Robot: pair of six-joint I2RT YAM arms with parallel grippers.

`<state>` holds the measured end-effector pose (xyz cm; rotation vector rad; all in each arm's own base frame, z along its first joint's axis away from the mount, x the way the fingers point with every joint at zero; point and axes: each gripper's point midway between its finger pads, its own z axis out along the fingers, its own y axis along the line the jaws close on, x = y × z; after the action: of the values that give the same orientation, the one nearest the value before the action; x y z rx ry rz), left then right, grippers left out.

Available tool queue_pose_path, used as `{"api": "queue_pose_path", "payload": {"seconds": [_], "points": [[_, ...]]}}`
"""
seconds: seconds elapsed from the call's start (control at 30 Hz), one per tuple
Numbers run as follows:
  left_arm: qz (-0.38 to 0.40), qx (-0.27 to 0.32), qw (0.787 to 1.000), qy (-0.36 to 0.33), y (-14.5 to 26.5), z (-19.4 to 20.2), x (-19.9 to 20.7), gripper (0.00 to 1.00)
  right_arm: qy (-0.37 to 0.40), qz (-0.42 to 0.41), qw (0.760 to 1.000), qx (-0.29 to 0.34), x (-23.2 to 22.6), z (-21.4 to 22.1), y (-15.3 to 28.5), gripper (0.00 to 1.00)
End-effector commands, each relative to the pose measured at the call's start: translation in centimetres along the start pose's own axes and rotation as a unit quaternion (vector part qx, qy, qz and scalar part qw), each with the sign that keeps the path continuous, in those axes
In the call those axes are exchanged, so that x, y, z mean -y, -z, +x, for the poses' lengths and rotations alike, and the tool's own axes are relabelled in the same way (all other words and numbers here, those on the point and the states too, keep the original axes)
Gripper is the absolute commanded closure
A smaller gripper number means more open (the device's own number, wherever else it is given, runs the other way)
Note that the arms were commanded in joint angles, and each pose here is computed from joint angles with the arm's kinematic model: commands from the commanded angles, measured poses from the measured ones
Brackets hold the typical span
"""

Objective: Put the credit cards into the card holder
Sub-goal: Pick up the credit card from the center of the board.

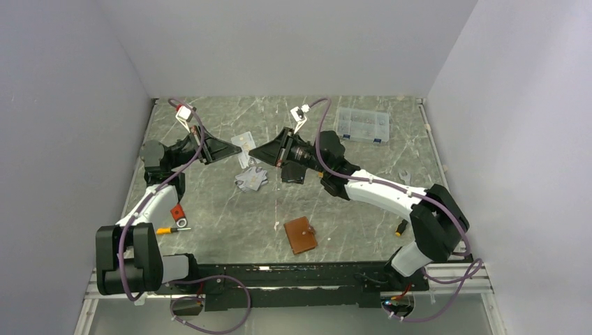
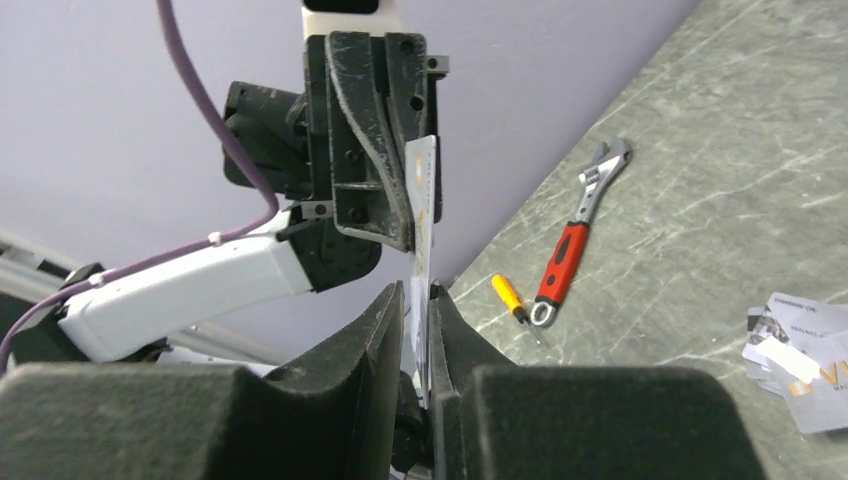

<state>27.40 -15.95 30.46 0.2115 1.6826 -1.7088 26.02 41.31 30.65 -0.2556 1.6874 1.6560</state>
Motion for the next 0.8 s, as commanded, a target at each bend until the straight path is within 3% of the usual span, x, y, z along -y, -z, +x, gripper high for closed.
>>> {"api": "queue_pose_path", "payload": {"seconds": [0.0,0.2,0.77], "points": [[0.015,0.001,0.999,-0.031,0.0,-0.8,1.0,0.98,0.047,-0.1,0.994,-0.022,-4.9,-1.6,-0.1,0.82],[0.015,-0.005,0.999,-0.038,0.1,-0.5,1.2,0.99,0.052,-0.122,0.99,-0.037,-5.2,-2.1,-0.3,0.81],[0.041,-0.039,0.998,-0.038,-0.3,1.0,2.3,0.99,0.078,-0.083,0.992,-0.049,-3.5,-3.0,-1.2,0.82]]}}
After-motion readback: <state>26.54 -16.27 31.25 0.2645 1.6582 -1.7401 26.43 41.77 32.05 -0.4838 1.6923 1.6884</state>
